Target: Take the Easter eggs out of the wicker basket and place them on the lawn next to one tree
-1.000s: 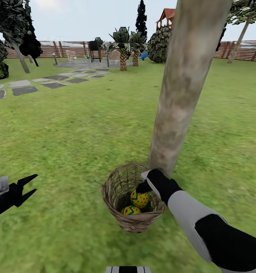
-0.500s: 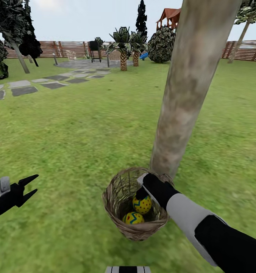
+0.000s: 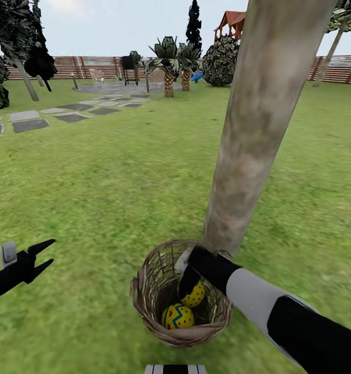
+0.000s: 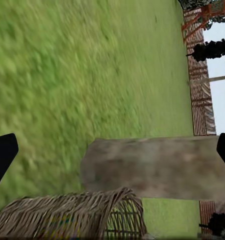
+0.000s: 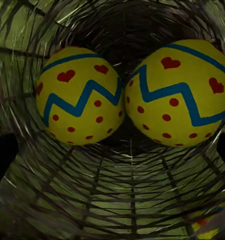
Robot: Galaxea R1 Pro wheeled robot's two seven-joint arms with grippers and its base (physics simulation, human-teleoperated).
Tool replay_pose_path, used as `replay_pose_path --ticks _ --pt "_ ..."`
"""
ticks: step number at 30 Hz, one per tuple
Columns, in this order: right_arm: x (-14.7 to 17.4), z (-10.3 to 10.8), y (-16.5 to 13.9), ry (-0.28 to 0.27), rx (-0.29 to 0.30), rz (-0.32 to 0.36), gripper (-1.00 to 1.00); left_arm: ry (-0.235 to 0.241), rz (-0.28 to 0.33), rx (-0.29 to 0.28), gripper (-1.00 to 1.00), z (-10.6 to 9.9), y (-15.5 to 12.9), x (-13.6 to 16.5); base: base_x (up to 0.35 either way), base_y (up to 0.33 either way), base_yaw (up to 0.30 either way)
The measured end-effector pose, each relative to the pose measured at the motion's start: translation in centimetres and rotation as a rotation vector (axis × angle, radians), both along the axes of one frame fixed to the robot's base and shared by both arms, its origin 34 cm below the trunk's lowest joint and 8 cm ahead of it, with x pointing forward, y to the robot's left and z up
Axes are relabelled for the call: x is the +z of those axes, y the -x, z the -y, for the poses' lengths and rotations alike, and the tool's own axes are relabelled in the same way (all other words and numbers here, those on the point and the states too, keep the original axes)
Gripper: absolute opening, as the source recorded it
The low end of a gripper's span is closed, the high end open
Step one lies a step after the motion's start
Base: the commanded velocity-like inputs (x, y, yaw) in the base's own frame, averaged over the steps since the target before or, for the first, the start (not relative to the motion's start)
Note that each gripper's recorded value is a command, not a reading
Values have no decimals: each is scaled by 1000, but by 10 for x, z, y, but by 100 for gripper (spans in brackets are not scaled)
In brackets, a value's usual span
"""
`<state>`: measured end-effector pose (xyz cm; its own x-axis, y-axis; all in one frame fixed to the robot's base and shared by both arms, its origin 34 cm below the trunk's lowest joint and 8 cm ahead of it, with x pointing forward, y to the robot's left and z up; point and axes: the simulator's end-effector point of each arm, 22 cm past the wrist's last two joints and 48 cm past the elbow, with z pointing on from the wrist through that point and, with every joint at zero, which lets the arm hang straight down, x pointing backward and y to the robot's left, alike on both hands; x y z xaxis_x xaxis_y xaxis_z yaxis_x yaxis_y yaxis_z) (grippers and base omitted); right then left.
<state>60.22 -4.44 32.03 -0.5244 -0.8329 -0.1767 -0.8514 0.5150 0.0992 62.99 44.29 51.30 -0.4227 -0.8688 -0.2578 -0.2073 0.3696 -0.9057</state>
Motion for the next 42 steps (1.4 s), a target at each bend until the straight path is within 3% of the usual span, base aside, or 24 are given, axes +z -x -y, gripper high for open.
replay_pose_path --ticks 2,5,10,18,21,31,39,42 --pt "-1 -10 12 -30 80 -23 100 0 -3 -8 100 3 0 -1 0 0 0" --pt "-1 -10 14 -29 103 -23 100 0 -3 -9 100 4 0 -1 0 0 0" --pt "-10 -7 5 -5 220 46 100 0 -15 -9 100 4 0 -8 0 0 0" --pt "-26 -8 3 9 280 65 100 0 -47 -11 100 5 0 -27 0 0 0" --pt "-30 -17 2 -33 340 86 100 0 -60 -11 100 5 0 -34 0 0 0" --pt "-47 -35 10 -106 382 78 100 -1 -101 -11 100 4 1 -57 0 0 0" --pt "-62 -38 17 -121 386 51 100 1 -134 -11 100 4 3 -76 0 0 0" --pt "-57 -38 4 -117 370 73 100 4 -130 -12 100 6 4 -76 0 0 0"
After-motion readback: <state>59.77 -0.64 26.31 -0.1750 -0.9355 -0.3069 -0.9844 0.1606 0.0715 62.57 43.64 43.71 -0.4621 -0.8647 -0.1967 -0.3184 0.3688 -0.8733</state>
